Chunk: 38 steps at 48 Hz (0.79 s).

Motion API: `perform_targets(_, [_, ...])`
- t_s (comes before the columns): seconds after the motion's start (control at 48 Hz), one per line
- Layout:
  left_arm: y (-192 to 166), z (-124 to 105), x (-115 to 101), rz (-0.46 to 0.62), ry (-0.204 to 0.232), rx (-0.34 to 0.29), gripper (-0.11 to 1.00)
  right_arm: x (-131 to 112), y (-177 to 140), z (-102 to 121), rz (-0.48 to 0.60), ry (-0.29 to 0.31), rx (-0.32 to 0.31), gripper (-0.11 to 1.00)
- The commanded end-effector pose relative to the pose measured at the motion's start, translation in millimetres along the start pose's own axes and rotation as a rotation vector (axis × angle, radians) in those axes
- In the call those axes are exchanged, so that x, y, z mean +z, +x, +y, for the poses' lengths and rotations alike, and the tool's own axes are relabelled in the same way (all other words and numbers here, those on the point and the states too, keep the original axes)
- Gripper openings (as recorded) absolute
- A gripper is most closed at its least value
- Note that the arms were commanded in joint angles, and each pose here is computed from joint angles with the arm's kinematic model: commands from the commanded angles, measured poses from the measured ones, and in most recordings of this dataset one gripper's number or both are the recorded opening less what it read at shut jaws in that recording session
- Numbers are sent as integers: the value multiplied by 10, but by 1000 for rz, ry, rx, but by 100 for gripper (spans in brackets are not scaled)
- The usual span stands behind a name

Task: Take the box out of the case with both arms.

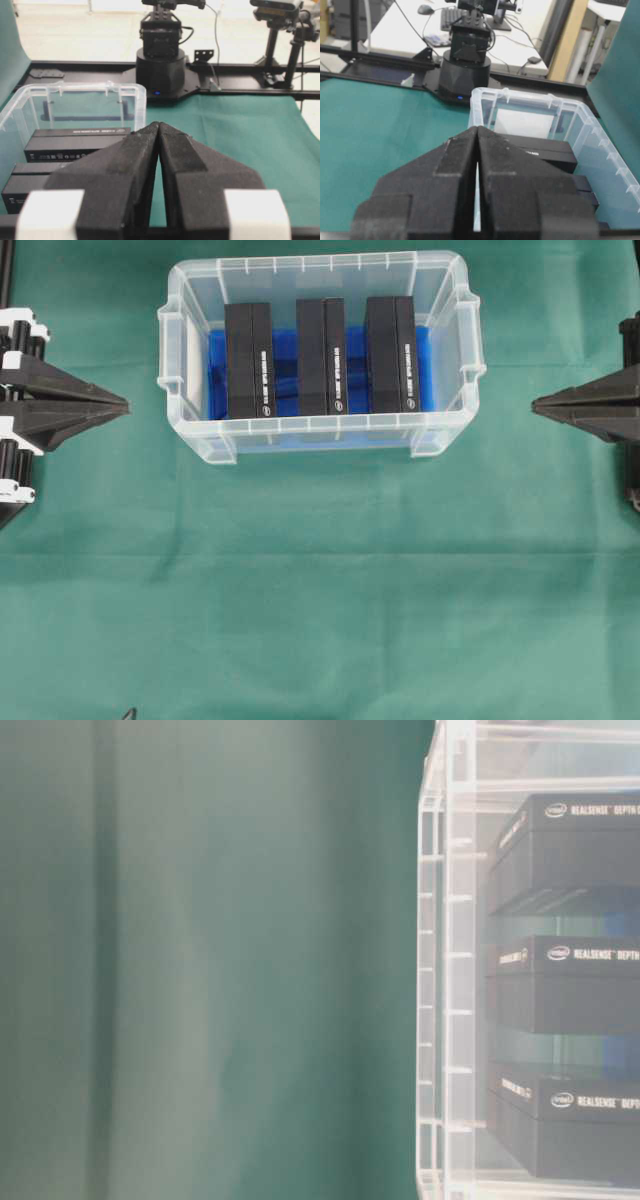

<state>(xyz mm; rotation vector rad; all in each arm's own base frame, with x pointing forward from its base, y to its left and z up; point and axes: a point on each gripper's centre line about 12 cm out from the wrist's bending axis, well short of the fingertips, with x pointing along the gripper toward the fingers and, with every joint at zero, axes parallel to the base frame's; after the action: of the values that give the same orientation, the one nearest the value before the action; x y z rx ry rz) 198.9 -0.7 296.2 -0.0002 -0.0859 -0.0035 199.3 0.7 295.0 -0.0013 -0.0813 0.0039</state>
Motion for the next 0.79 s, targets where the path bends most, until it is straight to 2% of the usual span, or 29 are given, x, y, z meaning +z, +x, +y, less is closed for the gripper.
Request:
perform_targets(0.0, [22,-13,49,0,-14,-7,0,75,24,-11,-18,13,-6,0])
perform_targets(0.167, [25,-28,60,37,-18,-15,0,144,56,-11,-11,15,-6,0])
perform_targets(0.417, [12,-34,232,-7,-19,-18,0,203,70,-11,35,16,-6,0])
perform_targets(0.583, [49,-45,602,-40,-24,-23,0,587,119,-12,37,16,-6,0])
perform_targets(0.771, [83,-39,953,38,-12,-18,0,1173,133,-12,66,17,-6,0])
